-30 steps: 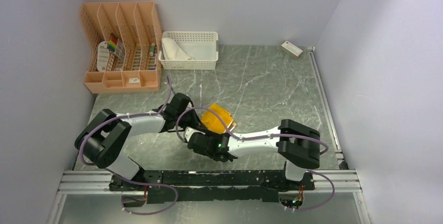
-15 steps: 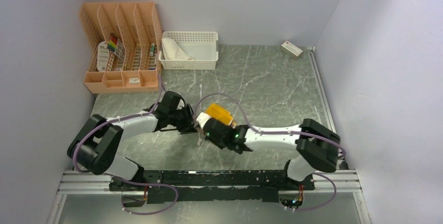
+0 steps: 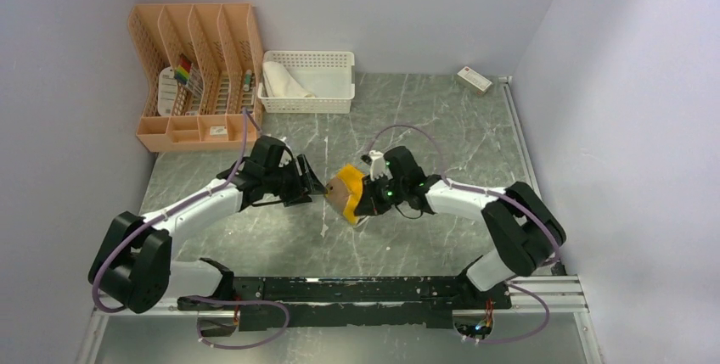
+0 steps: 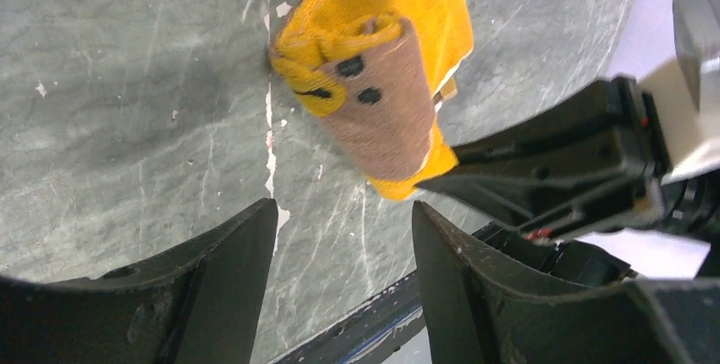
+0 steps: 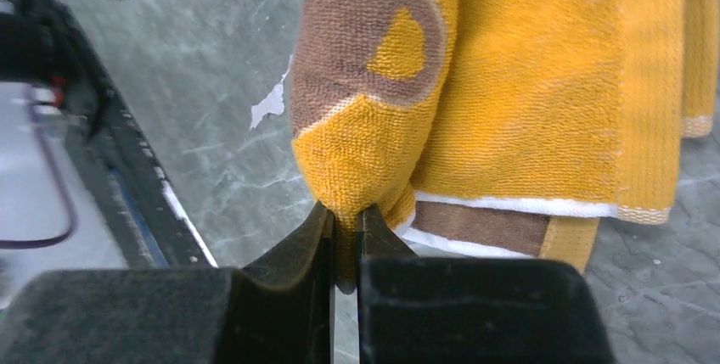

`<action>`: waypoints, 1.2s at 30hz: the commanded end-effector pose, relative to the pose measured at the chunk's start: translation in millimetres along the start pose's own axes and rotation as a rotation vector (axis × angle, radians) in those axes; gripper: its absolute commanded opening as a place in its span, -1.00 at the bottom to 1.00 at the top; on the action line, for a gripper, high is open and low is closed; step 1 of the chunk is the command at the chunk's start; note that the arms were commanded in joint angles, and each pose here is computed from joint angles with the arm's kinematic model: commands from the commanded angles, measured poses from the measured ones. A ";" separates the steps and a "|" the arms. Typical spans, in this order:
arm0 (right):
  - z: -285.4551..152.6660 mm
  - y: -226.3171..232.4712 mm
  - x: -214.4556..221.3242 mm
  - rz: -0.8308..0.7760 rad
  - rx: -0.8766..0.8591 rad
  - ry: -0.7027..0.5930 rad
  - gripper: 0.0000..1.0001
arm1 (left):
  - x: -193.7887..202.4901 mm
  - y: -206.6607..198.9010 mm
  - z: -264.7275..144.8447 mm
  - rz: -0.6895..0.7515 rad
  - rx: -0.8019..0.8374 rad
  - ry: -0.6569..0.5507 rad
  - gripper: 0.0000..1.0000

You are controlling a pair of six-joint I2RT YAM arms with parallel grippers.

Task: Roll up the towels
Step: Roll the towel at the center of the board.

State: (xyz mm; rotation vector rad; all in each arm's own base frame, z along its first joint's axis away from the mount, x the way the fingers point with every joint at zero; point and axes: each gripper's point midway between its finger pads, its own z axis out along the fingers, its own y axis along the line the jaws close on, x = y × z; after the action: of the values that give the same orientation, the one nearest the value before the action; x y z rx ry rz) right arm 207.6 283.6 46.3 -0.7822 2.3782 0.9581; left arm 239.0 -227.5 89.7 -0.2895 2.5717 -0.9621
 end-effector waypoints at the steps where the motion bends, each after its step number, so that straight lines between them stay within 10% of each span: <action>1: -8.4 14.0 -2.3 0.210 -0.273 -0.010 -1.00 | 10.8 5.0 3.9 0.020 0.000 0.021 0.39; 31: 3.0 -4.1 21.6 0.314 -0.266 0.082 -1.00 | -6.4 -23.3 79.8 -0.017 0.115 -0.031 0.36; 36: 1.9 -2.7 18.3 0.307 -0.270 0.085 -1.00 | 4.1 -16.7 96.8 -0.015 0.089 0.010 0.08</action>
State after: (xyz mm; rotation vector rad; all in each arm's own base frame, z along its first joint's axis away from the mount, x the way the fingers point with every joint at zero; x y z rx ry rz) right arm 198.9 276.4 32.1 -0.5506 2.5032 1.3965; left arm 267.9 -282.3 32.4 -0.3156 2.5601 -1.0556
